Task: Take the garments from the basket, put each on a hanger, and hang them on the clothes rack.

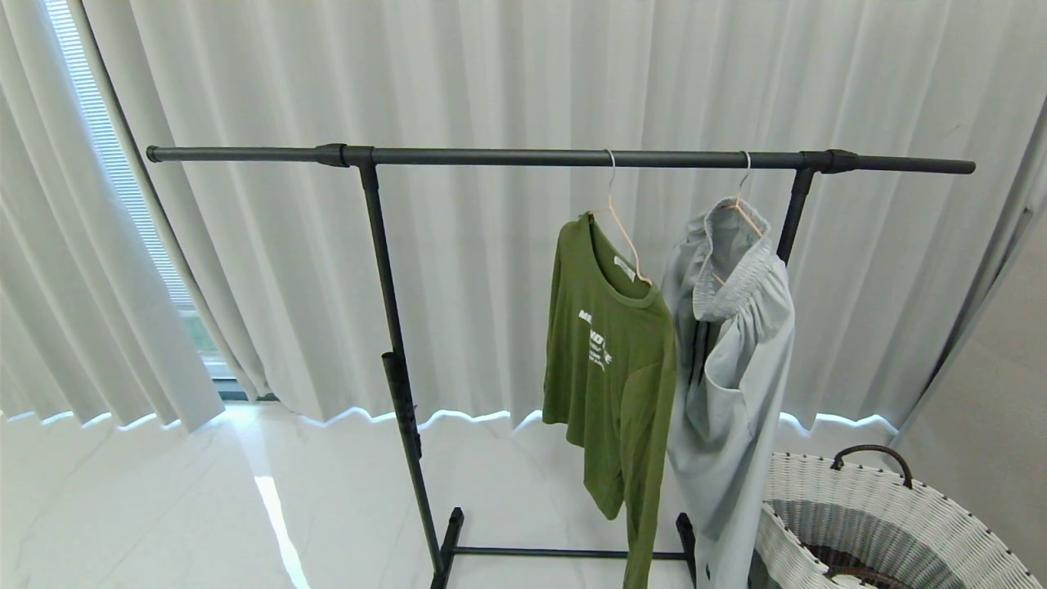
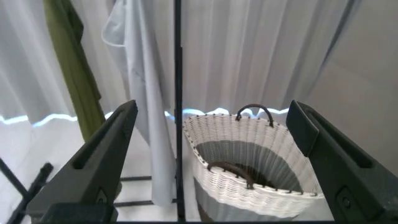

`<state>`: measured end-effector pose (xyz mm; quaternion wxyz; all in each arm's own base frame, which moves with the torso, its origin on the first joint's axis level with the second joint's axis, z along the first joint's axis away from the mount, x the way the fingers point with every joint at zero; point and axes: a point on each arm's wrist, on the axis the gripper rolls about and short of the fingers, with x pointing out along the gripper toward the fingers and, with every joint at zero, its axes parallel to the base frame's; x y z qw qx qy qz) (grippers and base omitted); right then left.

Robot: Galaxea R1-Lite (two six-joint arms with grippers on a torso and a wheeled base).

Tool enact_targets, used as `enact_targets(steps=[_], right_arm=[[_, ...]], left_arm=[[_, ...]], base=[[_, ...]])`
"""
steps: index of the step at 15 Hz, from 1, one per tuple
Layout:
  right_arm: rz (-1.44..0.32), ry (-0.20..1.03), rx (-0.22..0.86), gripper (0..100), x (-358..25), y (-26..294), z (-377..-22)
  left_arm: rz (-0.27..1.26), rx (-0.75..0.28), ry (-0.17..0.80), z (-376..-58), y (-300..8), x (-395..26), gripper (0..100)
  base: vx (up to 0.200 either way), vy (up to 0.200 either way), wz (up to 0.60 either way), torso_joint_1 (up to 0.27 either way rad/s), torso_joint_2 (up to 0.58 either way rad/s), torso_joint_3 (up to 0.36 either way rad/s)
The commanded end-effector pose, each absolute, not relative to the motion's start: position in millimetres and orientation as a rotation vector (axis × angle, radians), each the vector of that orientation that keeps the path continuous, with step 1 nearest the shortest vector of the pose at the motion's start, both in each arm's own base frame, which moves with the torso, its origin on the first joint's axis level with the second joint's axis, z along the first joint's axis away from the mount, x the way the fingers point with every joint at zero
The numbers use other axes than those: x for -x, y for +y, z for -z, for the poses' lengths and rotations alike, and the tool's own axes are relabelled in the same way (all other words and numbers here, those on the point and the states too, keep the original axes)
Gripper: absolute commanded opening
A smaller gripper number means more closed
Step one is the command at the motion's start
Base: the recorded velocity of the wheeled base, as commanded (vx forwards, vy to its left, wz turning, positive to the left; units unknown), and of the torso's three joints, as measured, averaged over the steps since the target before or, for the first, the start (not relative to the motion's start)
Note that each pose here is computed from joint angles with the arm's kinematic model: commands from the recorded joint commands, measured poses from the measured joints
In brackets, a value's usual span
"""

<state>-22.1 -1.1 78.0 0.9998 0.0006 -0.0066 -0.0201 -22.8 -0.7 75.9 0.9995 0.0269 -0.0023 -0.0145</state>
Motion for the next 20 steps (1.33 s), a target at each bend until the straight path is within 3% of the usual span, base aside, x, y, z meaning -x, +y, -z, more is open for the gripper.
enact_targets(steps=[1,3,8,13,20], right_arm=[[0.035,-0.010,0.023,100,22.1,-1.0,-77.7],[-0.052,0.004,0.075,100,22.1,1.0,-76.0],[-0.077,0.000,0.153,100,22.2,1.5,-76.0],[-0.070,-0.004,0.075,100,22.9,1.5,-75.6],[-0.072,-0.004,0.072,100,22.9,1.5,-75.6]], left_arm=[[0.029,-0.054,-0.005,-76.0,-0.7,22.8,100],[0.029,-0.054,-0.005,-76.0,-0.7,22.8,100],[0.029,-0.054,-0.005,-76.0,-0.7,22.8,100],[0.029,-0.054,-0.005,-76.0,-0.7,22.8,100],[0.029,-0.054,-0.005,-76.0,-0.7,22.8,100]], base=[[0.000,0.000,0.00,0.000,0.00,0.000],[0.000,0.000,0.00,0.000,0.00,0.000],[0.000,0.000,0.00,0.000,0.00,0.000],[0.000,0.000,0.00,0.000,0.00,0.000],[0.000,0.000,0.00,0.000,0.00,0.000]])
